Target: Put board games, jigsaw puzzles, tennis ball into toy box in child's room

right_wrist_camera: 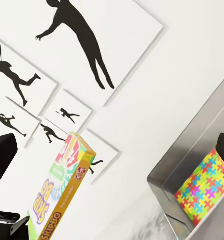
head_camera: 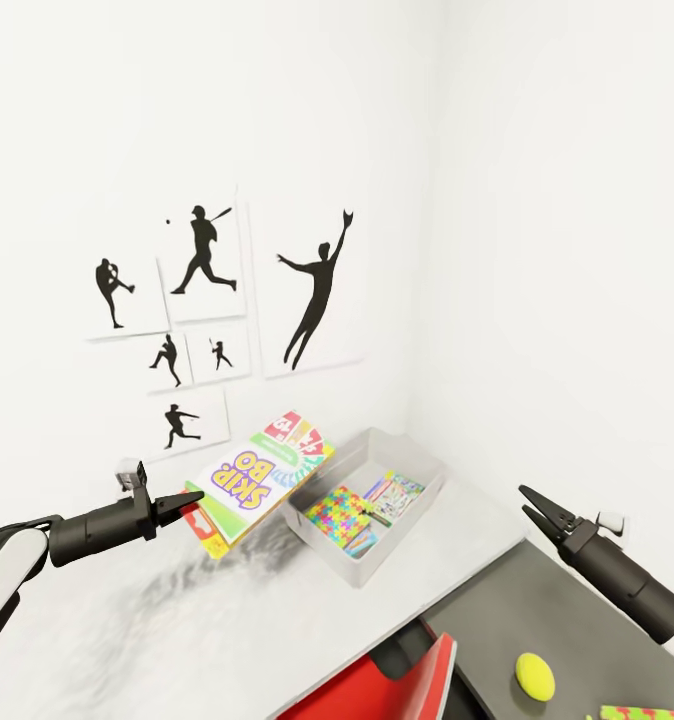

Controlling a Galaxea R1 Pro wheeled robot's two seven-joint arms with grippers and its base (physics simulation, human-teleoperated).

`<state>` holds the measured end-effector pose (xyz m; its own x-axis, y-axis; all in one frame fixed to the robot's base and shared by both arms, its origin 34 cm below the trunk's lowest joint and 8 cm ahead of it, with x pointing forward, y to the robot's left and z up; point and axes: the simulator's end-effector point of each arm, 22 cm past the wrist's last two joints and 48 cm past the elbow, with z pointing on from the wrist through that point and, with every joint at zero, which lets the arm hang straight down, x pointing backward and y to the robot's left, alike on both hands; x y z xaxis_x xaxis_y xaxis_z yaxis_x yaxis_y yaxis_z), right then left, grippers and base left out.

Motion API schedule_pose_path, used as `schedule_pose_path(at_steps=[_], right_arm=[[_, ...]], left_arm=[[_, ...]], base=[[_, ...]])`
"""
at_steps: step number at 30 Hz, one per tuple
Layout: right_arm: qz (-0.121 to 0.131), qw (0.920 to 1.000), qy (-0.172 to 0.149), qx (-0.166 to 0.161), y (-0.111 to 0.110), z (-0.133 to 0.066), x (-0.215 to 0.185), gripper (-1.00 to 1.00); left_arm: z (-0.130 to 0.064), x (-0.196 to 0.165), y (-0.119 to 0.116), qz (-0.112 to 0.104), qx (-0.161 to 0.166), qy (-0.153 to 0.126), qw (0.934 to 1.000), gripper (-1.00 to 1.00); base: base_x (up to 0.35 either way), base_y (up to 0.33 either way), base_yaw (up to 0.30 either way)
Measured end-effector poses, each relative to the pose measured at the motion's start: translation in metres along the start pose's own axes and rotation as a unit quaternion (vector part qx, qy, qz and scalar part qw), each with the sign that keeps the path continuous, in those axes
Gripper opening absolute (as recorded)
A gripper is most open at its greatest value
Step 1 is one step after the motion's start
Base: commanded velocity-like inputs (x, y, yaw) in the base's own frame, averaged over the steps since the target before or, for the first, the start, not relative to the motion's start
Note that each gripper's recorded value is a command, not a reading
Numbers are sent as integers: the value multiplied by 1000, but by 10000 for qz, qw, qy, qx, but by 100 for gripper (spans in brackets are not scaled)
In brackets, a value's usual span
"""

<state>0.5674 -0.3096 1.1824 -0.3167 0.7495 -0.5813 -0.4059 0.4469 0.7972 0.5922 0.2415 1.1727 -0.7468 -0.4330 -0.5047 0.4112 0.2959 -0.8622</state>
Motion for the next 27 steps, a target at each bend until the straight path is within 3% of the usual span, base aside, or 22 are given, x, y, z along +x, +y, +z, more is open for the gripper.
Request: schedule_pose_path(at_steps=[27], right_arm=[[-22,9999,-13,-115,6,-1,-2,100]], left_arm=[[0,-1,-2,13,16,-10,10000,-100]], base=[[30,0,0]])
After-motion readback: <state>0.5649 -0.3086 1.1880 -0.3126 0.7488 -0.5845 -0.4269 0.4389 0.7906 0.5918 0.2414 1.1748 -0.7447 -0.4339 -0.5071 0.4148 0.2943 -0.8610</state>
